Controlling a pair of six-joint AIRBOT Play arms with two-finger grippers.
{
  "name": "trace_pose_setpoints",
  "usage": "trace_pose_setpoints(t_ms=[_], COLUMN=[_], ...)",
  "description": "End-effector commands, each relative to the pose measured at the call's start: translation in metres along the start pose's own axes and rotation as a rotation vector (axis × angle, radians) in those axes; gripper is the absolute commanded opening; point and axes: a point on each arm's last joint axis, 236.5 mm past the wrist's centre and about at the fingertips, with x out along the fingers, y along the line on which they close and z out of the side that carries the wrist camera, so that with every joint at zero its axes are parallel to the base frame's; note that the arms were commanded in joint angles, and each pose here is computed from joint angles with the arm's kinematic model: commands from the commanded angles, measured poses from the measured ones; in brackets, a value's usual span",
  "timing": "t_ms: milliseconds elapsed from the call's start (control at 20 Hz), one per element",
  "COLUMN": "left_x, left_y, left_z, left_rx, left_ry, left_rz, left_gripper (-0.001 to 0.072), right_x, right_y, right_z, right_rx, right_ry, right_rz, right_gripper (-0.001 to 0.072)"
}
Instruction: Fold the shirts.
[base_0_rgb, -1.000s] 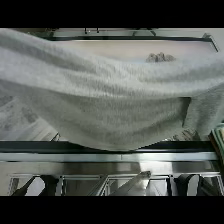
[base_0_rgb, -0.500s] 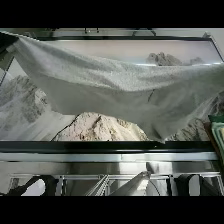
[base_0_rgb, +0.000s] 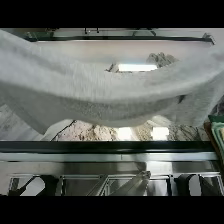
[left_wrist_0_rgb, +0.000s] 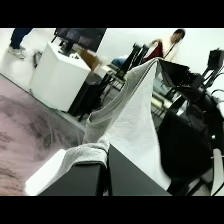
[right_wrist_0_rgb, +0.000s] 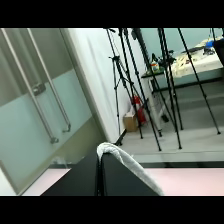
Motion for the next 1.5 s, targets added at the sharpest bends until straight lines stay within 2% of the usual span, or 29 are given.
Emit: trace_pose_setpoints(t_ms=[0, 150, 300, 400, 500, 600, 750, 850, 1000, 1050, 1300, 1450], left_x=[0.008, 0.051, 0.056, 0.034, 0.021, 0.015, 0.008, -0.003, -0.022, -0.023, -0.017, -0.028], left_y=[0.083, 0.189, 0.303, 0.372, 0.415, 0.438, 0.461, 0.481, 0.506, 0.509, 0.519, 0.521], left_z=[-0.016, -0.087, -0.149, -0.186, -0.215, -0.228, -0.220, -0.214, -0.236, -0.235, -0.251, -0.278], left_rx=[-0.199, -0.455, -0.735, -0.931, -1.051, -1.084, -1.047, -1.038, -1.004, -0.977, -0.986, -0.991], left_ry=[-0.002, 0.134, 0.111, 0.063, 0.037, 0.023, 0.007, 0.012, 0.156, 0.174, 0.187, 0.278], left_rz=[-0.041, -0.096, -0.101, -0.072, -0.056, -0.037, 0.010, 0.110, 0.351, 0.382, 0.430, 0.492], left_gripper=[0.0028, 0.0029, 0.0028, 0.0028, 0.0028, 0.0019, 0.0018, 0.0018, 0.0019, 0.0020, 0.0019, 0.0019], right_x=[0.045, 0.123, 0.179, 0.189, 0.190, 0.193, 0.188, 0.184, 0.177, 0.176, 0.170, 0.167], right_y=[-0.052, -0.088, -0.158, -0.202, -0.231, -0.249, -0.275, -0.297, -0.310, -0.310, -0.308, -0.311], right_z=[-0.040, -0.168, -0.297, -0.355, -0.392, -0.412, -0.417, -0.409, -0.409, -0.414, -0.455, -0.470], right_rx=[0.068, 0.167, 0.242, 0.355, 0.406, 0.448, 0.436, 0.424, 0.408, 0.409, 0.445, 0.452], right_ry=[0.144, 0.421, 0.585, 0.621, 0.643, 0.629, 0.608, 0.576, 0.580, 0.591, 0.668, 0.692], right_rz=[0.032, 0.047, -0.120, -0.206, -0.240, -0.264, -0.324, -0.376, -0.386, -0.382, -0.368, -0.374], right_gripper=[0.0014, 0.0014, 0.0014, 0.0014, 0.0014, 0.0014, 0.0014, 0.0014, 0.0014, 0.0014, 0.0014, 0.0014])
